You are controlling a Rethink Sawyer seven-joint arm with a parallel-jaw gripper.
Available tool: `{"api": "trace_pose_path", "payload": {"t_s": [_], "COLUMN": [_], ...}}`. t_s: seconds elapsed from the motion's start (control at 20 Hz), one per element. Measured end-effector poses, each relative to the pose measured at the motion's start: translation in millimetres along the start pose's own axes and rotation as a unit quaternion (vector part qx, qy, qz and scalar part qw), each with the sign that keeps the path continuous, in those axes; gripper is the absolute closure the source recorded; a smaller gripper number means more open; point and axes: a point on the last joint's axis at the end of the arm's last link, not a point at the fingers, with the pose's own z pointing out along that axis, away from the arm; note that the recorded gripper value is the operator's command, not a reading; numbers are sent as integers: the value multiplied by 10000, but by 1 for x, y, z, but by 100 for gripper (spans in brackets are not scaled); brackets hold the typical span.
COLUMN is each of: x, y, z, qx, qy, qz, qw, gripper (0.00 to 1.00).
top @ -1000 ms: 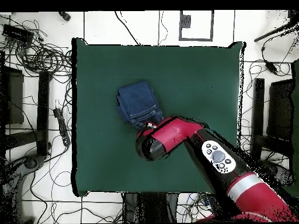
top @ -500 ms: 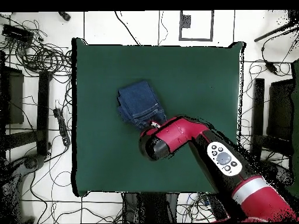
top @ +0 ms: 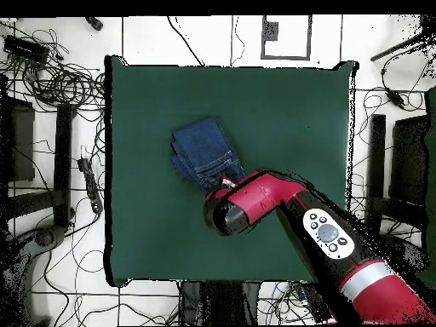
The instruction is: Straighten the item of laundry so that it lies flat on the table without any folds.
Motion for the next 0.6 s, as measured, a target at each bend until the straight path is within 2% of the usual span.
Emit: {"api": "trace_pose_path", "payload": {"t_s": [0.25,0.6], "x": [3,23], "y": [-2,-21], "z": [-1,-10], "qx": [15,137], "qy": [5,37], "qz": [26,218], "qw": [10000,9997], "gripper": [100,100]}}
